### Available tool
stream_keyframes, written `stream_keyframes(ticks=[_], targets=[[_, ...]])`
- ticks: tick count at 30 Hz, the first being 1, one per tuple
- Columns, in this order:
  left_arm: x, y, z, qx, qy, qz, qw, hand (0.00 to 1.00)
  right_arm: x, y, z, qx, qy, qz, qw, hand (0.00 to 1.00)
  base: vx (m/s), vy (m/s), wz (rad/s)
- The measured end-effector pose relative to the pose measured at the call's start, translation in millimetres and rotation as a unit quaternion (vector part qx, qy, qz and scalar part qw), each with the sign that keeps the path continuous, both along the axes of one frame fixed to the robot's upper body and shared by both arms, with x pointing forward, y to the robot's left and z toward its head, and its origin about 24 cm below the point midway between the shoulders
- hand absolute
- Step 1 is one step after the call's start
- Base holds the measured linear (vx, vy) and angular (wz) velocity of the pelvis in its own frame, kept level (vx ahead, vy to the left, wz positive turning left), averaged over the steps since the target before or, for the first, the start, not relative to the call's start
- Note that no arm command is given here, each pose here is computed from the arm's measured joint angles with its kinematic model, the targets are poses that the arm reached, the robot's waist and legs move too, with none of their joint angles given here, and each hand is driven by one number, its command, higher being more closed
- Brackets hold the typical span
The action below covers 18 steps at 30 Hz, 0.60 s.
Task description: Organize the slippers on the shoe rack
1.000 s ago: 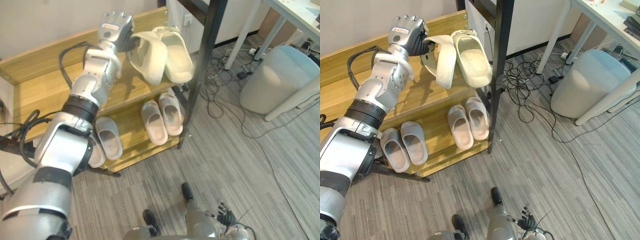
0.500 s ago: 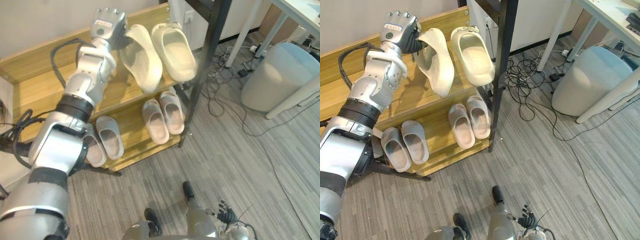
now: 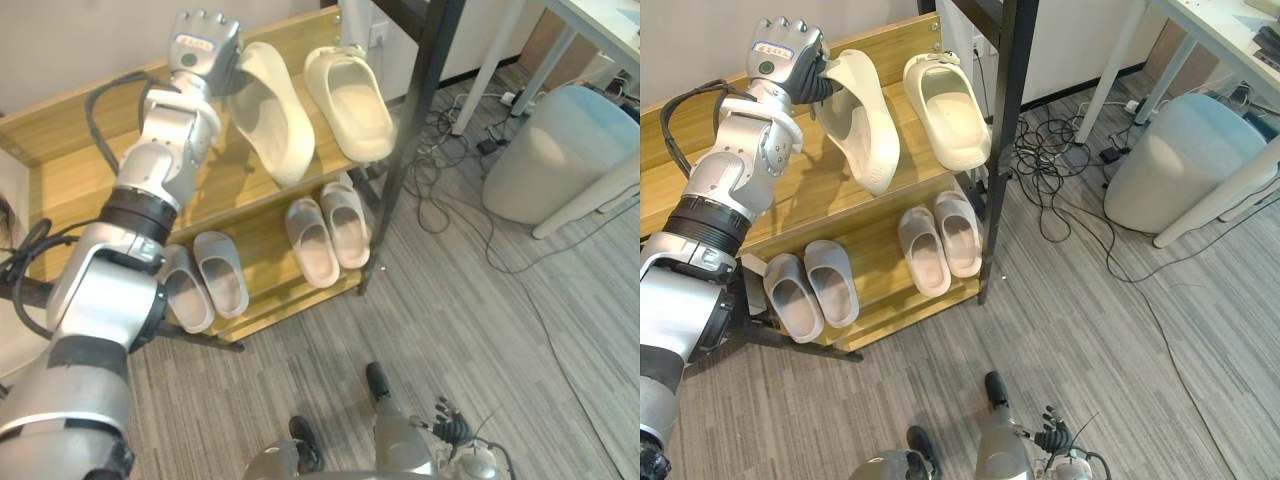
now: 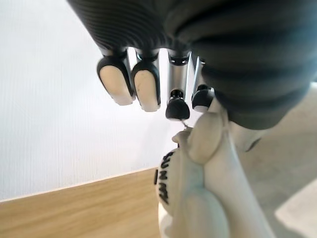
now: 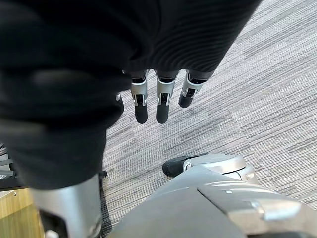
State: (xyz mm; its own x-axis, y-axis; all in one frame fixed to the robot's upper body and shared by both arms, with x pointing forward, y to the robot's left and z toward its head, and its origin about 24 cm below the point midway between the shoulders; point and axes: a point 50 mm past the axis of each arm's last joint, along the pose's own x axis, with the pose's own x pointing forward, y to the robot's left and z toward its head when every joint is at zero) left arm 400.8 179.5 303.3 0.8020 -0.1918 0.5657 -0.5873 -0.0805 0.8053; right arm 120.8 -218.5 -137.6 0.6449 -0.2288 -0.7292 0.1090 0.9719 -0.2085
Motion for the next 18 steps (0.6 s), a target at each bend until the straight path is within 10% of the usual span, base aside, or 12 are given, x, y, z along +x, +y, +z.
stream_keyframes(ticks=[7,8,18], targets=[[-4.5,8.0,7.1,0.026,-0.016,0.012,0.999,1.00,4.0,0.5,1.4,0.000,-0.006,0.002,1.000,0.00,0.01,0.018,-0.01],[-5.5,10.9,9.3,0.029,-0.019,0.016,0.999,0.00,4.8,0.8,1.6,0.000,-0.007,0.003,1.000,0.00,0.00,0.025,-0.07],[-6.6,13.1,13.5,0.028,-0.028,0.023,0.999,0.00,9.1,3.6,4.0,-0.001,-0.015,0.017,1.000,0.00,0.00,0.022,-0.07]])
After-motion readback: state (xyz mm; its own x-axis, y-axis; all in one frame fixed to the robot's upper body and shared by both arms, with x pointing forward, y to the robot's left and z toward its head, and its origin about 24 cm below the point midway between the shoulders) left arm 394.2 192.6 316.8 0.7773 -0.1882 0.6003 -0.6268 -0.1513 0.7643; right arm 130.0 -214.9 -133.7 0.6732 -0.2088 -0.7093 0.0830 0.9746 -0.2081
